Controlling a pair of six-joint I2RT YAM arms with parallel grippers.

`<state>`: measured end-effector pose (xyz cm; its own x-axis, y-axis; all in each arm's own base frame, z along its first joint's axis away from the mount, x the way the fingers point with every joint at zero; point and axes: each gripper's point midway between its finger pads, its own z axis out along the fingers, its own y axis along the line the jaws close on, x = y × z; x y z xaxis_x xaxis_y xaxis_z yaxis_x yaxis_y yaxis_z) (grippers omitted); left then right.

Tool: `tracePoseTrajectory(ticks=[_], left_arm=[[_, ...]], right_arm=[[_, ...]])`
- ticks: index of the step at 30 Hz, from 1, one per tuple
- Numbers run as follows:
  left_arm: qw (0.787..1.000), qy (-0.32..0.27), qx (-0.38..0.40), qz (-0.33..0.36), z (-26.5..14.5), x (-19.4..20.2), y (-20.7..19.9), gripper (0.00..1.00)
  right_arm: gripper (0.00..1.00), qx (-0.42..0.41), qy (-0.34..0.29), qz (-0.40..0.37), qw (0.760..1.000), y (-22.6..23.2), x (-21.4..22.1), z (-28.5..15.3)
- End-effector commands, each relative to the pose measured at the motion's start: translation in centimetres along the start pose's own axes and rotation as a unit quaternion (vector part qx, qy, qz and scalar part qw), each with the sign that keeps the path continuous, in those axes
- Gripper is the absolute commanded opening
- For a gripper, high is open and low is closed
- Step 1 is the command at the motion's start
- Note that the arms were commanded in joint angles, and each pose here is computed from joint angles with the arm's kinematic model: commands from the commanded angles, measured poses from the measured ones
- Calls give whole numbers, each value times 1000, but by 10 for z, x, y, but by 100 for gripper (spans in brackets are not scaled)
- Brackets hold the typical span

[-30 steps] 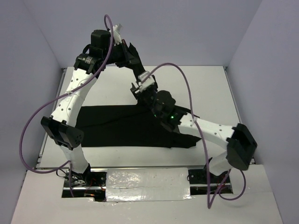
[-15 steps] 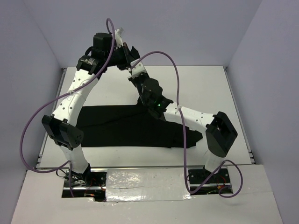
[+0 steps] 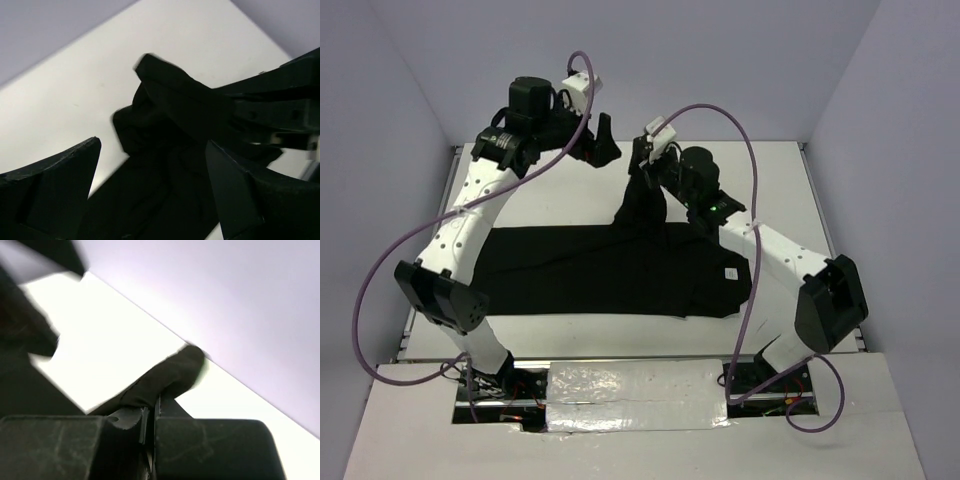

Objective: Fold and stack the long sleeve shirts
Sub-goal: Fold the shirt

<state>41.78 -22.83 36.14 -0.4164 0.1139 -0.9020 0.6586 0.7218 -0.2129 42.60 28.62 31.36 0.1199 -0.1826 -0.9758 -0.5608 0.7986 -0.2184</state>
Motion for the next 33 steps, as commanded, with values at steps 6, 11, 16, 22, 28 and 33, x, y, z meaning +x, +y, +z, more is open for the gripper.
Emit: tracePoseTrajectory(ticks=[6,11,16,22,28,33], left_arm=[[939,8,40,343,-46,-4,-2,99],[884,75,86,452,-29,52,7,99],[888,60,69,451,-17,50,8,99],[911,32,4,411,-8,26,11,99],[913,33,-6,406,-8,29,16,99],[918,20,29,395,3,32,7,99]], right_arm=[[0,-161,-4,34,986,52,-18,-16],[0,-119,29,102,987,37,-18,0],[0,-60,71,221,971,19,-28,21],[0,23,176,321,930,12,5,44],[0,17,184,319,930,22,14,43],[0,13,185,314,931,27,8,42]])
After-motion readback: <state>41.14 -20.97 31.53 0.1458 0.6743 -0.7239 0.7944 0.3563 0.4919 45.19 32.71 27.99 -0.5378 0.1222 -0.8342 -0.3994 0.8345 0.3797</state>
